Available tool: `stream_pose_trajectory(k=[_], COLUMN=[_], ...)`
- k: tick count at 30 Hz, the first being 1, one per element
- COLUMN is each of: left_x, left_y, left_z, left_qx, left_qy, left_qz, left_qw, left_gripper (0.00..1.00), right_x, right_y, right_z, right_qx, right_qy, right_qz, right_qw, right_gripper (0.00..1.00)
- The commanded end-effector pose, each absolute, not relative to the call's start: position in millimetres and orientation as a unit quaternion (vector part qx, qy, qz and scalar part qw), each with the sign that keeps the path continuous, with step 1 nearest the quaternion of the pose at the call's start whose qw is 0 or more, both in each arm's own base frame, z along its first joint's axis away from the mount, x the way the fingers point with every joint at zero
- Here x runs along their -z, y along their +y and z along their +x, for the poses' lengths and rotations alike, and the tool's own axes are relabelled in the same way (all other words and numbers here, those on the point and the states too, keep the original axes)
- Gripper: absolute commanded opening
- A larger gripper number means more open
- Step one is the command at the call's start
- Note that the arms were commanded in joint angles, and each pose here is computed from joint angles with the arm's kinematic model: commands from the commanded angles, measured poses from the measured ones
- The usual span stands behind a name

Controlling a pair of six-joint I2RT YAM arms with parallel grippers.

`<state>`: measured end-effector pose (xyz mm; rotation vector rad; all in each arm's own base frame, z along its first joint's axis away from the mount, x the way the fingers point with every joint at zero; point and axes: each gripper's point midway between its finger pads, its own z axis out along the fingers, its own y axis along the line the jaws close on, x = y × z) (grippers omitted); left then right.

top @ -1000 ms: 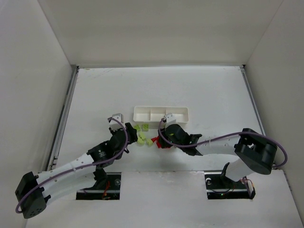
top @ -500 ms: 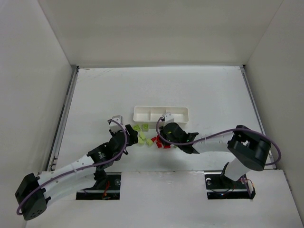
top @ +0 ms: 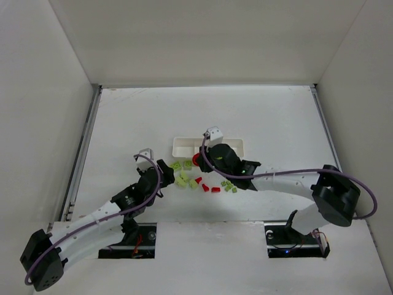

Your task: Sort the legos into containers by color

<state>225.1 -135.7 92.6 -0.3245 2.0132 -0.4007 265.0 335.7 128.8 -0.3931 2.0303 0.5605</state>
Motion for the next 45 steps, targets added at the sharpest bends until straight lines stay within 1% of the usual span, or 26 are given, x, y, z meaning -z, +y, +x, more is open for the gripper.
stream_pose_trajectory(k=[1,4,7,13,15,19,22,24,28,29,30,32,33,36,42,45], left_x=[-85,-78,-75,-65,-58,-55,-56,-56,-53,-52,-48,-45,-46,-46,-45,-36], left_y=[-139,-141,-150,-161,-167,-177,-182,-185,-189,-191,-191,-190,-190,-188,-194,-188], left_z=[219,215,208,202,202,202,205,205,208,208,207,208,209,213,216,216], left_qx=[0.18,0.182,0.197,0.209,0.214,0.221,0.226,0.224,0.221,0.22,0.216,0.21,0.208,0.203,0.194,0.178], left_qy=[0.839,0.845,0.853,0.86,0.862,0.865,0.864,0.864,0.867,0.867,0.869,0.871,0.872,0.868,0.873,0.882], left_qz=[-0.142,-0.142,-0.133,-0.122,-0.117,-0.111,-0.112,-0.106,-0.103,-0.1,-0.102,-0.102,-0.103,-0.11,-0.094,-0.098], left_qw=[0.493,0.483,0.464,0.448,0.445,0.437,0.436,0.438,0.434,0.435,0.433,0.432,0.431,0.439,0.437,0.426], left_gripper=[0.5,0.5,0.53,0.56,0.56,0.58,0.58,0.59,0.59,0.59,0.58,0.57,0.55,0.54,0.52,0.46], right_x=[-164,-163,-152,-143,-142,-142,-144,-142,-142,-143,-146,-152,-157,-156,-140,-129], right_y=[364,385,397,400,403,410,410,410,405,405,402,393,387,369,349,346], right_z=[302,327,343,362,366,366,366,365,360,360,358,352,345,328,288,263], right_qx=[-0.244,-0.23,-0.22,-0.209,-0.213,-0.222,-0.223,-0.225,-0.233,-0.234,-0.234,-0.234,-0.242,-0.244,-0.253,-0.256], right_qy=[0.808,0.806,0.81,0.815,0.816,0.814,0.814,0.814,0.814,0.814,0.812,0.81,0.807,0.807,0.817,0.821], right_qz=[-0.141,-0.146,-0.152,-0.134,-0.131,-0.134,-0.134,-0.136,-0.131,-0.13,-0.129,-0.126,-0.125,-0.126,-0.129,-0.15], right_qw=[0.518,0.525,0.522,0.524,0.522,0.519,0.52,0.517,0.515,0.516,0.518,0.522,0.524,0.523,0.502,0.488], right_gripper=[0.15,0.16,0.17,0.19,0.22,0.3,0.41,0.43,0.5,0.5,0.49,0.44,0.39,0.37,0.42,0.51])
